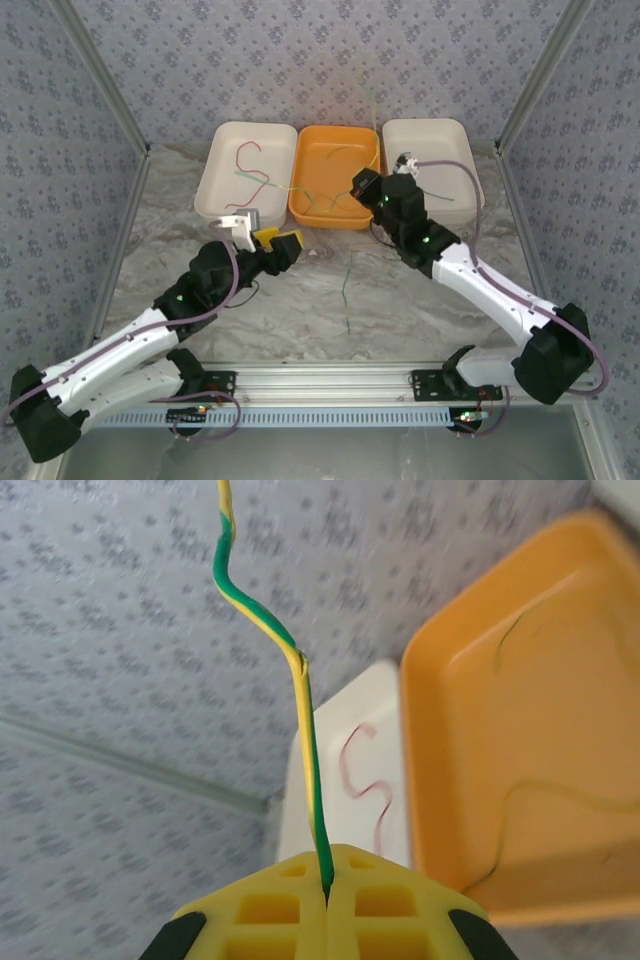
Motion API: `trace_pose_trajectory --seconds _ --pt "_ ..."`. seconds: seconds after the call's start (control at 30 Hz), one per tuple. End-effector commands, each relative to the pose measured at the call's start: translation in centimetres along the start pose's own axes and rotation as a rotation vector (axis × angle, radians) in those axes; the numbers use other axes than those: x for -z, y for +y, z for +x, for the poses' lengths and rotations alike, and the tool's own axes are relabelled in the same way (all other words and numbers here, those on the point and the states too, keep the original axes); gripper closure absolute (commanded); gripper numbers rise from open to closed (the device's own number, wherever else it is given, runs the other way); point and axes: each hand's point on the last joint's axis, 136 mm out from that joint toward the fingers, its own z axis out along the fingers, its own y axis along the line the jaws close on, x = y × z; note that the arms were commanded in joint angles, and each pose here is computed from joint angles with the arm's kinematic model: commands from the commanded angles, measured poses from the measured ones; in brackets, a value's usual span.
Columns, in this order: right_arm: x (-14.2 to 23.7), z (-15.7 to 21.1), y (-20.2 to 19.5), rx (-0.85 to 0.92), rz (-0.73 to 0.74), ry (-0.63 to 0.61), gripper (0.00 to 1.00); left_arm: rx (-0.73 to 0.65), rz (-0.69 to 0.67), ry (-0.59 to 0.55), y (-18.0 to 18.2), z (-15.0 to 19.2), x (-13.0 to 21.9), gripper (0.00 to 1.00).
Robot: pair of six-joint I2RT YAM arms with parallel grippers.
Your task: Untangle the cables
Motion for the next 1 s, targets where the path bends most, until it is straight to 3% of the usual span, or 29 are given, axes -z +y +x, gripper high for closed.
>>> trace_pose_trajectory --seconds 0.0,0.2,0.47,0.7,0.97 --pt "-2.2 -1.6 -2.7 0.217 0.092 -0.024 1.0 0.043 -0.189 0.053 3.6 1.2 2.2 0.22" --pt "-7.9 -4.2 -4.3 0.423 0.209 -0.016 1.0 0.082 -0.275 0.07 6.9 2.7 7.0 0.22" --pt "-14.1 -3.8 -10.5 0.614 0.385 0.055 1.0 0.115 -0.235 -0.017 7.5 1.3 12.6 0.22" --pt "-16.1 -4.2 -14.7 0.757 0.551 0.118 1.0 0.107 -0.227 -0.015 7.5 1.3 13.2 0.23" --pt "-17.0 -3.8 -17.1 0.844 0.638 0.172 1.0 0.098 -0.21 -0.019 7.0 1.2 12.4 0.23"
